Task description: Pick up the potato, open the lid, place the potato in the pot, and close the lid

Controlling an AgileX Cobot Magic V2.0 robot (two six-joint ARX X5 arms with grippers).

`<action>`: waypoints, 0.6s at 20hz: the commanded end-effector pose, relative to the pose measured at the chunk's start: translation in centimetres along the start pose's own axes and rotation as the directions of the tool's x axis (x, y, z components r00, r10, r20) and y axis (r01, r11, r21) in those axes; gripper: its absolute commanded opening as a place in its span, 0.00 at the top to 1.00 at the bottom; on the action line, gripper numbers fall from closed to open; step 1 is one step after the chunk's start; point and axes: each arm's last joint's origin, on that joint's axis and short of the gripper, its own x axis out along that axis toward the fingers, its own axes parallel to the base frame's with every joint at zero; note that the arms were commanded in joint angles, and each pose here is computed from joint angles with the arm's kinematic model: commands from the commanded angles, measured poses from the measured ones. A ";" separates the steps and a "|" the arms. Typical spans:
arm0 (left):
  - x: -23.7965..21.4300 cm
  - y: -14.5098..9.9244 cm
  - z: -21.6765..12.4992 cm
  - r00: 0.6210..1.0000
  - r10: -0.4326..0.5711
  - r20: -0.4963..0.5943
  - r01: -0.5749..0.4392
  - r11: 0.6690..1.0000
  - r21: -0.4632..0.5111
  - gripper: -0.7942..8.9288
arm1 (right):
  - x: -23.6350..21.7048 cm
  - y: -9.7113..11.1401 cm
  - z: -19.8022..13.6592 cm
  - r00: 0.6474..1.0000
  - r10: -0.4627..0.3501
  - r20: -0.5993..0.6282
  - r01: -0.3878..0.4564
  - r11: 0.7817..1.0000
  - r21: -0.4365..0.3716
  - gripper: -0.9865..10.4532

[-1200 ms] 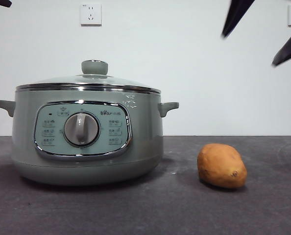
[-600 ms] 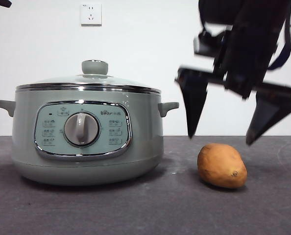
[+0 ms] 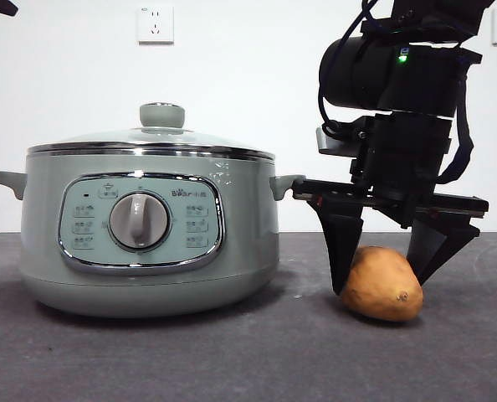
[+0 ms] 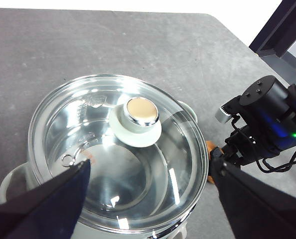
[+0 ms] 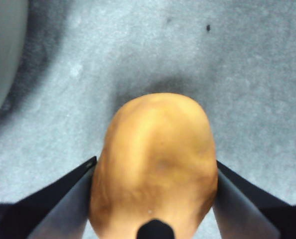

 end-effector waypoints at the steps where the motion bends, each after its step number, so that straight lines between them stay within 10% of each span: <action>1: -0.1 0.0 0.1 1.000 0.003 0.007 -0.003 1.000 -0.003 0.50 | -0.7 0.0 0.1 1.000 0.008 0.026 -0.008 1.000 0.006 0.91; 12: 7.6 -0.8 2.1 0.996 -0.030 0.083 0.025 0.998 0.058 0.50 | -10.7 -1.3 -2.4 0.982 0.051 0.180 -0.047 0.998 -0.028 0.91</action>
